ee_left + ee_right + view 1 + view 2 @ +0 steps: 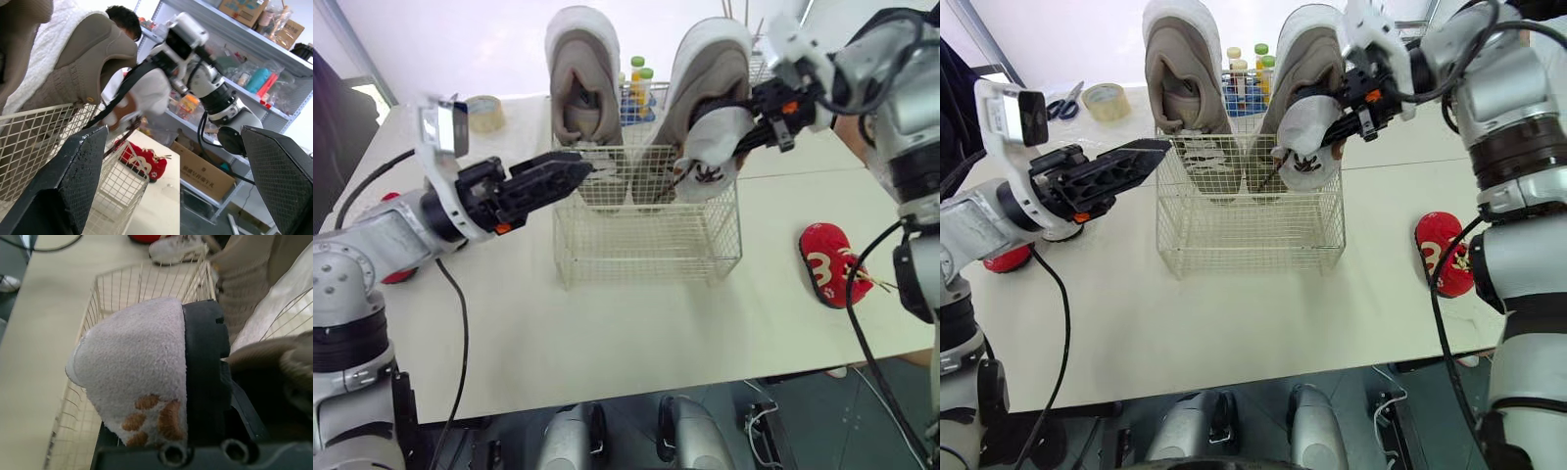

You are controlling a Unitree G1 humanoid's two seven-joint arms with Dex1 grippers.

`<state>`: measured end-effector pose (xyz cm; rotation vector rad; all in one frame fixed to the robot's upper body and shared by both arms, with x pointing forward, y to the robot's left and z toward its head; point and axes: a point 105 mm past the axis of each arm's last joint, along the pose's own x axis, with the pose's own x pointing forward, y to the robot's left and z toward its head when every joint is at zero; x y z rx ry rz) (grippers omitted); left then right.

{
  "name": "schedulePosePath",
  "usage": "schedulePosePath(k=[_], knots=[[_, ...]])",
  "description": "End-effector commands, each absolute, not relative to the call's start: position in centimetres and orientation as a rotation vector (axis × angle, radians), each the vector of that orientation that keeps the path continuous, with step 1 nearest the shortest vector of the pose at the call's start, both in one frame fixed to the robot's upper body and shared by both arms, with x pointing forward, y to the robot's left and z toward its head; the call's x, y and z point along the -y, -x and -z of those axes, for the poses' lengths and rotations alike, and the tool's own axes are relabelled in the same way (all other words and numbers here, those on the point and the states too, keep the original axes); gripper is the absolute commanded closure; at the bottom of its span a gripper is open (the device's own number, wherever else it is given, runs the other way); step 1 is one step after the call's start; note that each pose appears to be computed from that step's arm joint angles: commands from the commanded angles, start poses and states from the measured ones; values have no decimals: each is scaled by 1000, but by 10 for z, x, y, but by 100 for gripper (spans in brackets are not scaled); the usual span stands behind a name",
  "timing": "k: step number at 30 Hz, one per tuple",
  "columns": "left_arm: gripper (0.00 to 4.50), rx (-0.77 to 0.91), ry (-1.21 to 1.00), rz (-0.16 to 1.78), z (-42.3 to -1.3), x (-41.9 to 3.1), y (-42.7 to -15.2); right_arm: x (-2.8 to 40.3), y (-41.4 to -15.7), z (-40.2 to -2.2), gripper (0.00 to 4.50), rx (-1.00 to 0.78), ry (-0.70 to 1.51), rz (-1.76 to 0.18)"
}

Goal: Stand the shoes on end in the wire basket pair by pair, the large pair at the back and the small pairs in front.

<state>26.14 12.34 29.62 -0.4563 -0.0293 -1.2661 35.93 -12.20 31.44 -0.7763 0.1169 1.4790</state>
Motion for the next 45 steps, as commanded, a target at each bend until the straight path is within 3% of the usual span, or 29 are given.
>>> schedulePosePath(k=[1, 8, 15, 16, 20, 33, 39, 45], knots=[[3, 75, 443, 1274, -304, -122, -253, 121, -364, -319, 376, -103, 826, -1465], [3, 78, 438, 1252, -303, -123, -251, 121, -369, -304, 376, -149, 822, -1476], [0, 80, 437, 1251, -303, -121, -255, 126, -364, -297, 34, -163, 840, -1490], [0, 79, 437, 1256, -303, -121, -255, 129, -363, -300, 5, -153, 848, -1484], [0, 79, 436, 1262, -302, -120, -257, 133, -356, -315, 5, -104, 841, -1471], [0, 107, 395, 1195, -306, -129, -263, 152, -299, -386, 5, 147, 823, -1357], [0, 196, 313, 868, -320, -170, -299, 124, -254, -389, 5, 253, 494, -1491], [0, 188, 254, 398, -321, -229, -350, 96, -244, -350, 5, 245, 337, -1466]])
